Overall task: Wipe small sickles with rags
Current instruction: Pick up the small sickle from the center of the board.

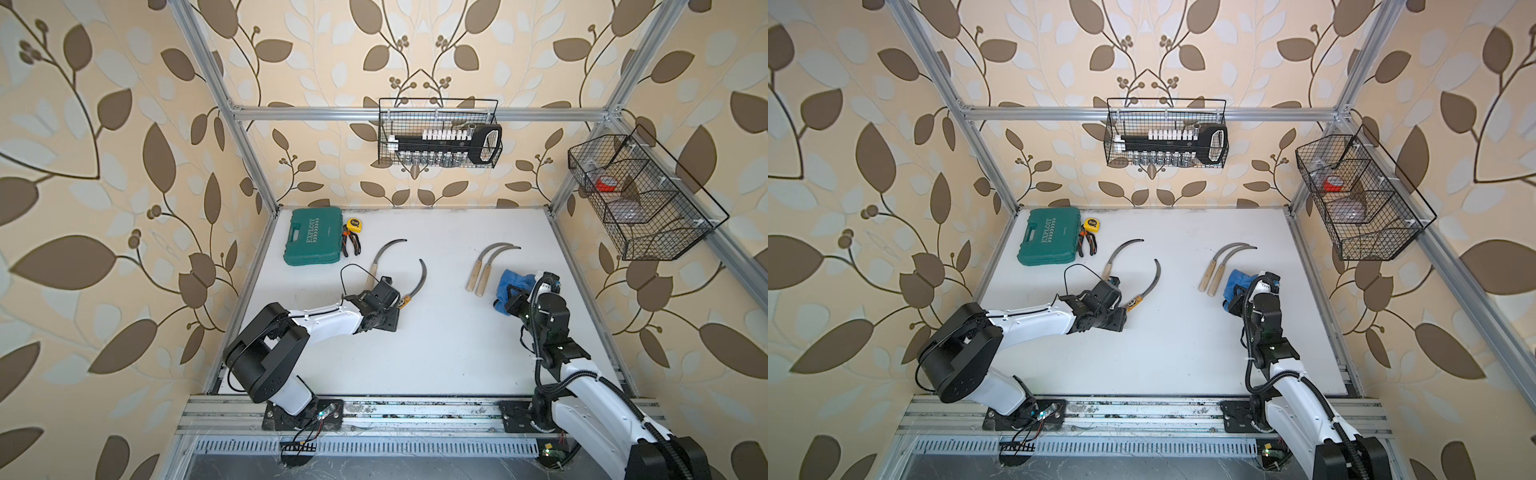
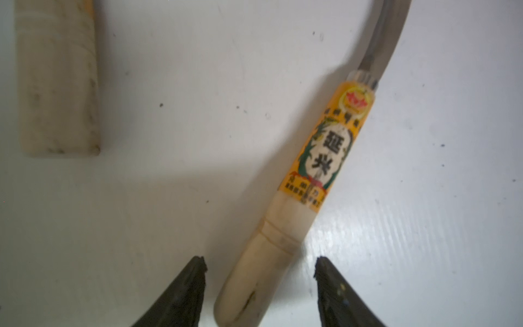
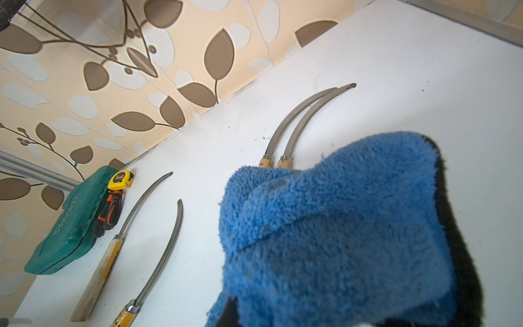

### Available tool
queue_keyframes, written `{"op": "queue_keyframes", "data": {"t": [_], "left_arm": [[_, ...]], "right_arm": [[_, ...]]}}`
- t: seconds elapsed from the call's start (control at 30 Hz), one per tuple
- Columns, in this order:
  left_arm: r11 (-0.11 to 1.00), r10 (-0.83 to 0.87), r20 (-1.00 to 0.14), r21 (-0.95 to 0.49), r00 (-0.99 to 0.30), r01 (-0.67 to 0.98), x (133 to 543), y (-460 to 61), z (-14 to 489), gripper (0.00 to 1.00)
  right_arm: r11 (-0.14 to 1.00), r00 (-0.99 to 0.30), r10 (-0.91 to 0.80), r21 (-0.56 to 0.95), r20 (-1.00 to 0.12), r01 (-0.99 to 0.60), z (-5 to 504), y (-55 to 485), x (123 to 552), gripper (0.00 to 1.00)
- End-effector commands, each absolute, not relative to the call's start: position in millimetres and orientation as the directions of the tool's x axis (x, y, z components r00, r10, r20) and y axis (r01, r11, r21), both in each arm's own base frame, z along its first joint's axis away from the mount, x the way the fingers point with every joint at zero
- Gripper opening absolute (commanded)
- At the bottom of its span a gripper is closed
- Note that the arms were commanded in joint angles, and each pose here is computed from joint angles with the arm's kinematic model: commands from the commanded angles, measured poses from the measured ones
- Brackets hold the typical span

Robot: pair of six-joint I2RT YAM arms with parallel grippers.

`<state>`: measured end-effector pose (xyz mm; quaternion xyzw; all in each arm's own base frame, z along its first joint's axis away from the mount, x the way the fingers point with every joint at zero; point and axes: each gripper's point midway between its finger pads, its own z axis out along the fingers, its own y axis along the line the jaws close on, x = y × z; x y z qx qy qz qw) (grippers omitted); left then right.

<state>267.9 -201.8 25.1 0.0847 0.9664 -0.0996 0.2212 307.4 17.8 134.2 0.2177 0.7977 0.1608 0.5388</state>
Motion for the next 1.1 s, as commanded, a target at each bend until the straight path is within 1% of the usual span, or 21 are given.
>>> {"op": "queue_keyframes", "data": {"t": [0.0,0.03,0.17,0.3,0.43,0.63,0.77,0.93,1.07], "left_arm": [[0.962,0.074,-0.482,-0.197,-0.873,0.19,265,-203,37,0.62],[0.961,0.076,-0.481,-0.197,-0.873,0.192,261,-203,36,0.61],[0.956,0.081,-0.539,-0.196,-0.839,0.219,249,-205,46,0.58],[0.956,0.074,-0.571,-0.192,-0.817,0.221,249,-201,46,0.57],[0.956,0.089,-0.58,-0.178,-0.81,0.233,253,-204,42,0.58],[0.975,0.114,-0.56,-0.096,-0.821,0.201,264,-200,25,0.57],[0.969,0.137,-0.54,-0.103,-0.83,0.226,264,-207,16,0.52],[0.963,0.145,-0.541,-0.116,-0.828,0.244,260,-208,15,0.41],[0.959,0.138,-0.548,-0.136,-0.825,0.25,255,-208,20,0.41]], "right_arm": [[0.858,-0.311,0.513,0.49,-0.8,0.154,140,19,310,0.01],[0.858,-0.311,0.513,0.49,-0.8,0.155,140,18,310,0.01],[0.857,-0.314,0.514,0.49,-0.798,0.156,140,19,310,0.01],[0.858,-0.316,0.513,0.488,-0.798,0.16,139,18,311,0.01],[0.858,-0.317,0.513,0.488,-0.798,0.158,139,19,310,0.01],[0.858,-0.318,0.512,0.488,-0.798,0.16,138,18,310,0.01],[0.858,-0.319,0.513,0.488,-0.797,0.16,138,18,310,0.01],[0.858,-0.318,0.513,0.488,-0.797,0.161,139,18,310,0.01],[0.858,-0.318,0.513,0.487,-0.797,0.163,138,18,310,0.01]]}}
